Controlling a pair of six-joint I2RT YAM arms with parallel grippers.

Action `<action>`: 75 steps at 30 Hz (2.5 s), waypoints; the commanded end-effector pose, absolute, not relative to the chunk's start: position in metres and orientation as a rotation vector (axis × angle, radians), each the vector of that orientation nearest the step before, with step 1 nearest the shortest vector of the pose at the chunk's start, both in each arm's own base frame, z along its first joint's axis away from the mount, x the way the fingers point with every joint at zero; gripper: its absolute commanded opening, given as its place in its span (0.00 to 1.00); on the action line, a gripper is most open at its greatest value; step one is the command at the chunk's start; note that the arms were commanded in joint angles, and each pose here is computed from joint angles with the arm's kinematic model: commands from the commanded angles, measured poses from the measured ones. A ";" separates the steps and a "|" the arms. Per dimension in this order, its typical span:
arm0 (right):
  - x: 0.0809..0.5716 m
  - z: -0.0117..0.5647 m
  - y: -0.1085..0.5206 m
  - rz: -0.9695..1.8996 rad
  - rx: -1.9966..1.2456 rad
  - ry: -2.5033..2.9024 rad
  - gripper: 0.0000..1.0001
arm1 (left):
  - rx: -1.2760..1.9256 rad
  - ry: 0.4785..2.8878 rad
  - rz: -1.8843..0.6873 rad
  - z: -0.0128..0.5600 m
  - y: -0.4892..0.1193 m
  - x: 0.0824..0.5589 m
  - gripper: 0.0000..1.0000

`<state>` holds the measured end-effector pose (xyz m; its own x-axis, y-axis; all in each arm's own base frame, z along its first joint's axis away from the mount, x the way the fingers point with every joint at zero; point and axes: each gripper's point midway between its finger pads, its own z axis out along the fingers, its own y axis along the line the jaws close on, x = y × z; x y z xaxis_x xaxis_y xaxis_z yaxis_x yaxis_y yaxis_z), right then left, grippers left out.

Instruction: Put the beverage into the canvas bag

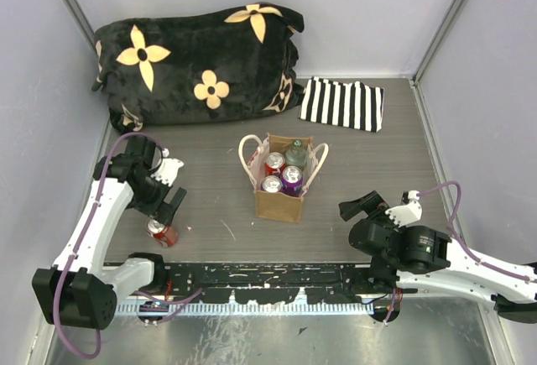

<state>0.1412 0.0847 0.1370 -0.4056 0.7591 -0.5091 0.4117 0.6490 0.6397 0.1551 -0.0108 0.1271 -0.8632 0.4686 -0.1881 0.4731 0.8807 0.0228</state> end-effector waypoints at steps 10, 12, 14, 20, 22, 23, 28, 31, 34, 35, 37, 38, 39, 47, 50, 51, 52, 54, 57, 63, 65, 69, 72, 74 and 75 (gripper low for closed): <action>0.144 0.144 0.089 0.592 0.934 2.013 1.00 | 0.837 2.844 -0.066 0.109 -0.010 0.143 0.80; 0.144 0.145 0.087 0.591 0.936 2.010 1.00 | 0.848 2.856 -0.075 0.108 -0.010 0.142 0.80; 0.143 0.144 0.087 0.595 0.941 2.010 1.00 | 0.851 2.874 -0.078 0.106 -0.010 0.141 0.81; 0.142 0.141 0.086 0.607 0.954 2.009 1.00 | 0.852 2.905 -0.088 0.103 -0.010 0.140 0.90; 0.142 0.141 0.085 0.609 0.958 2.008 1.00 | 0.853 2.913 -0.094 0.103 -0.010 0.139 0.91; 0.142 0.140 0.085 0.610 0.960 2.008 1.00 | 0.854 2.919 -0.094 0.102 -0.010 0.139 0.91; 0.142 0.140 0.083 0.612 0.967 2.004 1.00 | 0.856 2.957 -0.102 0.099 -0.010 0.137 0.88; 0.141 0.140 0.082 0.615 0.973 2.003 1.00 | 0.854 2.968 -0.102 0.098 -0.010 0.137 0.88; 0.141 0.139 0.081 0.621 0.981 1.998 1.00 | 0.848 2.978 -0.103 0.097 -0.010 0.137 0.78; 0.141 0.138 0.081 0.624 0.984 1.998 1.00 | 0.845 2.982 -0.103 0.097 -0.010 0.137 0.73; 0.141 0.137 0.081 0.626 0.987 1.999 1.00 | 0.840 2.988 -0.102 0.096 -0.009 0.137 0.61; 0.141 0.136 0.081 0.627 0.989 2.000 1.00 | 0.835 2.988 -0.100 0.096 -0.009 0.137 0.53; 0.141 0.136 0.081 0.625 0.990 2.000 1.00 | 0.833 2.985 -0.098 0.097 -0.009 0.138 0.45; 0.140 0.135 0.080 0.625 0.993 1.999 1.00 | 0.768 2.947 -0.141 0.119 -0.018 0.146 0.00; 0.140 0.133 0.080 0.623 0.993 2.002 1.00 | 0.747 2.874 -0.123 0.147 -0.021 0.171 0.00; 0.140 0.133 0.080 0.621 0.995 2.002 1.00 | 0.740 2.846 -0.120 0.158 -0.023 0.181 0.00; 0.140 0.133 0.080 0.622 0.995 2.001 1.00 | 0.732 2.825 -0.122 0.169 -0.025 0.190 0.00; 0.140 0.133 0.081 0.622 0.995 2.001 1.00 | 0.713 2.791 -0.141 0.190 -0.031 0.213 0.00; 0.141 0.133 0.081 0.622 0.994 2.001 1.00 | 0.665 2.717 -0.172 0.225 -0.043 0.255 0.00; 0.140 0.134 0.079 0.626 0.996 2.000 1.00 | 0.598 2.510 -0.236 0.296 -0.084 0.346 0.00; 0.140 0.135 0.079 0.628 0.996 1.998 1.00 | 0.600 2.443 -0.265 0.314 -0.105 0.370 0.00; 0.140 0.136 0.078 0.628 0.998 1.995 1.00 | 0.642 2.310 -0.325 0.337 -0.158 0.400 0.00; 0.139 0.136 0.078 0.625 0.996 2.000 1.00 | 0.671 2.248 -0.363 0.341 -0.195 0.405 0.00; 0.139 0.137 0.077 0.623 0.996 2.004 1.00 | 0.685 2.203 -0.394 0.345 -0.219 0.403 0.00; 0.138 0.135 0.077 0.621 0.995 2.007 1.00 | 0.690 2.176 -0.410 0.349 -0.228 0.401 0.00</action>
